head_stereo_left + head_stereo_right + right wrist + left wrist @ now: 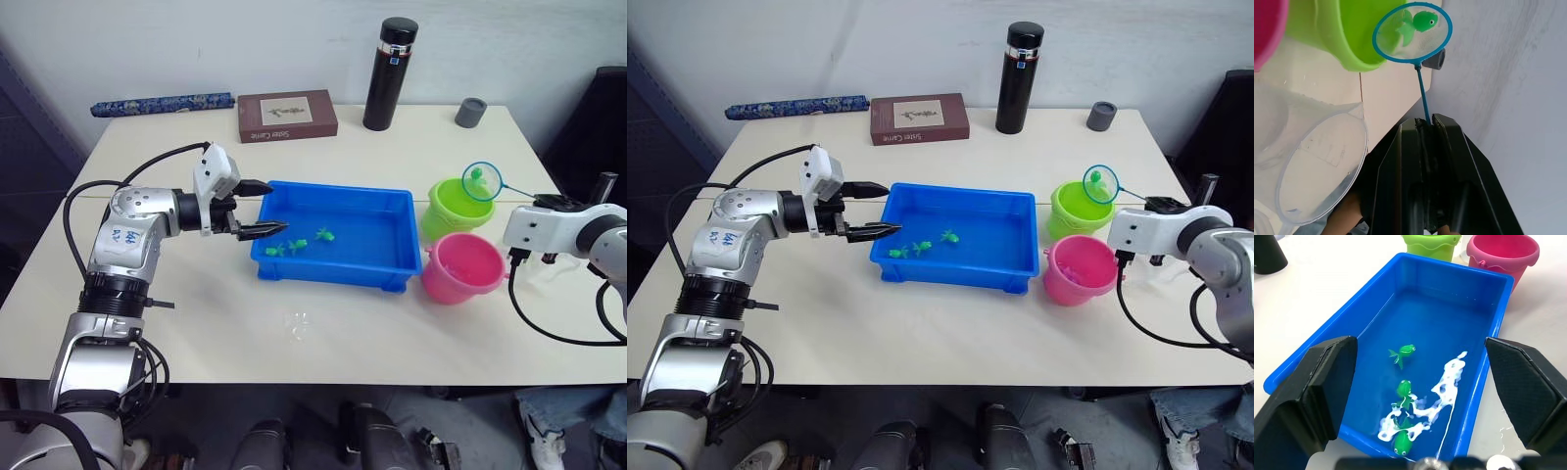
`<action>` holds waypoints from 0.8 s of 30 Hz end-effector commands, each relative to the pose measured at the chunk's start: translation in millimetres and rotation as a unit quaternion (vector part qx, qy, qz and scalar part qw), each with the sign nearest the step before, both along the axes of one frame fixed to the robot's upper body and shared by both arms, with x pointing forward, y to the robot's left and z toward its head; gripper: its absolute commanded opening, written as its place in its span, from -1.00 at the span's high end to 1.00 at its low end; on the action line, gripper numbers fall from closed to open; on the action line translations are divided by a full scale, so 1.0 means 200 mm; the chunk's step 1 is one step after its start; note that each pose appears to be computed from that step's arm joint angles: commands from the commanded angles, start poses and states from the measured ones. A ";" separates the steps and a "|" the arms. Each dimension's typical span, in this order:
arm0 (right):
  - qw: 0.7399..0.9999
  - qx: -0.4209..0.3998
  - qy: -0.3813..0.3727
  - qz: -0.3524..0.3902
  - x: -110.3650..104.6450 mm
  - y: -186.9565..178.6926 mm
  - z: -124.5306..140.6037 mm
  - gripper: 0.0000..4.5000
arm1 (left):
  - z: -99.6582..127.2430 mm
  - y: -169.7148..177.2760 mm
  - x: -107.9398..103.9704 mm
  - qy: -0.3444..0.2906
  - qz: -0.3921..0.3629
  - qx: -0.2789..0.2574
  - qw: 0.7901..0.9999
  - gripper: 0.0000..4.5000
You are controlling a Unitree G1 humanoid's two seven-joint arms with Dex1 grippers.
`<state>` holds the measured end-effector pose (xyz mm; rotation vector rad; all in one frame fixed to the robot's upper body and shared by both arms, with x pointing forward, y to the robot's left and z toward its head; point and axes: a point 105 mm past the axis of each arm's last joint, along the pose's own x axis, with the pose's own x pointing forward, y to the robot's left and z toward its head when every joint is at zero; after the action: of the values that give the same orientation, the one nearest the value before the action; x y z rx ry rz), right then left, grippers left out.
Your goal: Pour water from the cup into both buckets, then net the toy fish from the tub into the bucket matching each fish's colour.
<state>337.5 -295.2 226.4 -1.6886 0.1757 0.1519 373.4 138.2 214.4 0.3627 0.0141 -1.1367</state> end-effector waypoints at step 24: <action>0.916 0.358 0.155 0.091 -0.08 0.42 0.14 1.00 | 0.04 0.26 -0.08 -0.016 0.081 -0.028 0.996 -0.99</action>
<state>327.6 -221.4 248.5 -0.9660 0.1732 0.5155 361.0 185.6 204.5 0.3058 0.0488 -0.9866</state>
